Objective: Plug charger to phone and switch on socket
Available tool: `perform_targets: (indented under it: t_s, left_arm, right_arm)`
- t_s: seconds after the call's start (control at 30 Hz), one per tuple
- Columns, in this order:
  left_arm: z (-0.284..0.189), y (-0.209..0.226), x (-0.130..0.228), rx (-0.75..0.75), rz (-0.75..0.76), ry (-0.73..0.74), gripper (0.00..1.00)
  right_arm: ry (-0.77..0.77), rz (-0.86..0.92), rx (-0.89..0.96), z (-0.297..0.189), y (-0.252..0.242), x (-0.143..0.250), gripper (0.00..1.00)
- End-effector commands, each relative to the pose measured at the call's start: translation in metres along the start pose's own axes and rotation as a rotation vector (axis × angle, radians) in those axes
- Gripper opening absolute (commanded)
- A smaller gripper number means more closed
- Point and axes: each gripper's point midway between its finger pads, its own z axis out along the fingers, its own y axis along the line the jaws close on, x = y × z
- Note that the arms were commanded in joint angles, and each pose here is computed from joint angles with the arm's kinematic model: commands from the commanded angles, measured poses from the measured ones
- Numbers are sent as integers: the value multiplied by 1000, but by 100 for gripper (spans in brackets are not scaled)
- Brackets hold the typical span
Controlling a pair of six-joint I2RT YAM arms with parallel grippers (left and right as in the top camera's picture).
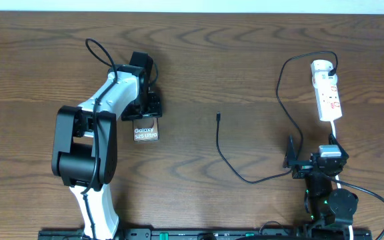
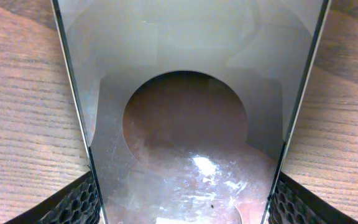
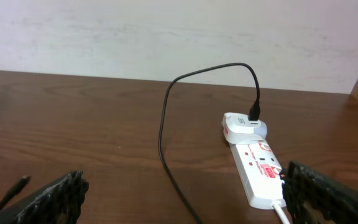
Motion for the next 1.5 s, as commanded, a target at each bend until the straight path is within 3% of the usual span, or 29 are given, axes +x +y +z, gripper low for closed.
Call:
perform_targets:
  t_s: [0.0, 0.27, 0.73, 0.87, 1.13, 1.33, 1.47]
  left_arm:
    - [-24, 3, -9, 3, -19, -66, 66]
    - [-39, 1, -12, 15, -19, -107, 65]
    - [-40, 0, -13, 21, -36, -110, 55]
    - [-40, 0, -13, 22, -36, -111, 43]
    - [-53, -1, -16, 33, -41, -145, 28]
    - [-73, -2, -19, 53, -78, -193, 8]
    - [-88, -3, -21, 71, -105, -235, 8]
  right_arm:
    - [-1, -10, 2, 0, 0, 0, 99]
    - [-1, -10, 2, 0, 0, 0, 99]
    - [-1, -10, 2, 0, 0, 0, 99]
    - [-1, -10, 2, 0, 0, 0, 99]
    - [-1, -10, 2, 0, 0, 0, 99]
    - [-1, -10, 2, 0, 0, 0, 99]
    - [-1, -10, 2, 0, 0, 0, 99]
